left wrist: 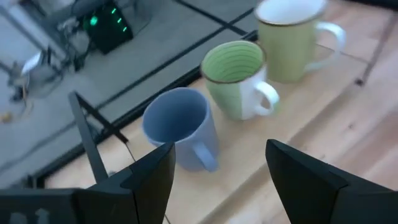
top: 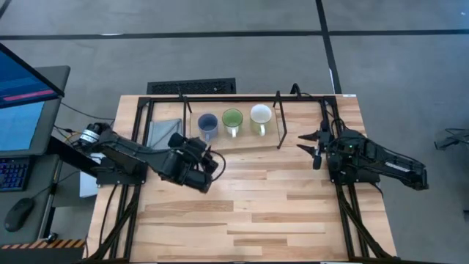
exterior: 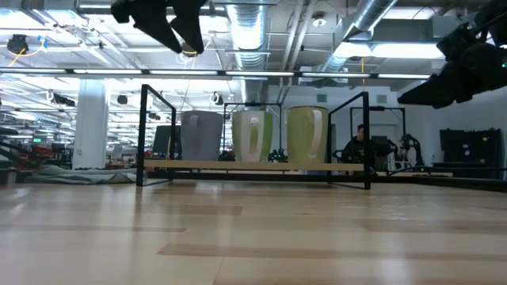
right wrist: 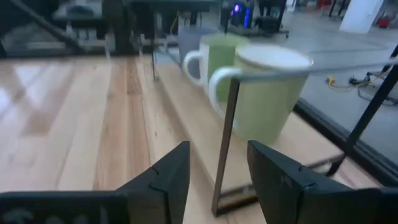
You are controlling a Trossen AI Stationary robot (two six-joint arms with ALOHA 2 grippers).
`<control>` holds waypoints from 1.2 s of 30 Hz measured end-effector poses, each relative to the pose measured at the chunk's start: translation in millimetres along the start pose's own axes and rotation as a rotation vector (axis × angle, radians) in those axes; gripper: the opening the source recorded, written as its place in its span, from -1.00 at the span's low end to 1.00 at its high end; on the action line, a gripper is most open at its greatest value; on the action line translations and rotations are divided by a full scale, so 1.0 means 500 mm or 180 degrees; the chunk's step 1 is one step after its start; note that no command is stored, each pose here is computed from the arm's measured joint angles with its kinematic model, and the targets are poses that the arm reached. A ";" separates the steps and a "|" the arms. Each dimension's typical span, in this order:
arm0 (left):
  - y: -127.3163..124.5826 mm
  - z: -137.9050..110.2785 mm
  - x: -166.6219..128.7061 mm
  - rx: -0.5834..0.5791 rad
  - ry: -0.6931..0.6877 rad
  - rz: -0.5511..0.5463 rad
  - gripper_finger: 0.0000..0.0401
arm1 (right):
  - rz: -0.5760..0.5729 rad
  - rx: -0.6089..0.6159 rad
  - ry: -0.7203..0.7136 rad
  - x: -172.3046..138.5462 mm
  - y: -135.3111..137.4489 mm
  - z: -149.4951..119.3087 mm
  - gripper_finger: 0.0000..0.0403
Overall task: Stack small to large cups/mugs on shelf
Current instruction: Return to home position
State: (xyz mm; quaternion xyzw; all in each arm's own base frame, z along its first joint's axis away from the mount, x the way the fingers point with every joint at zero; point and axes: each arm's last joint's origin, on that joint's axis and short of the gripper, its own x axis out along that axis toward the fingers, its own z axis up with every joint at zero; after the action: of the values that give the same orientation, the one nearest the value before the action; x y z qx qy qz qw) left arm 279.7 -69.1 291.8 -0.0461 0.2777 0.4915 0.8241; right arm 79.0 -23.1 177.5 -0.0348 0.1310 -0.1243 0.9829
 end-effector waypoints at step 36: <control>0.240 -0.196 0.033 -0.0064 -0.1559 0.0510 0.21 | -0.1307 -0.0184 -0.1005 0.035 -0.079 0.086 -0.10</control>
State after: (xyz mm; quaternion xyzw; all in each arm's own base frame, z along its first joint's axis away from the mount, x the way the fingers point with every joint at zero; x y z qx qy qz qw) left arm 144.8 -28.8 224.7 0.0881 0.0677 0.5545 0.8248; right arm 97.8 -64.2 218.7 -0.1077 -0.0303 -0.3105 0.9440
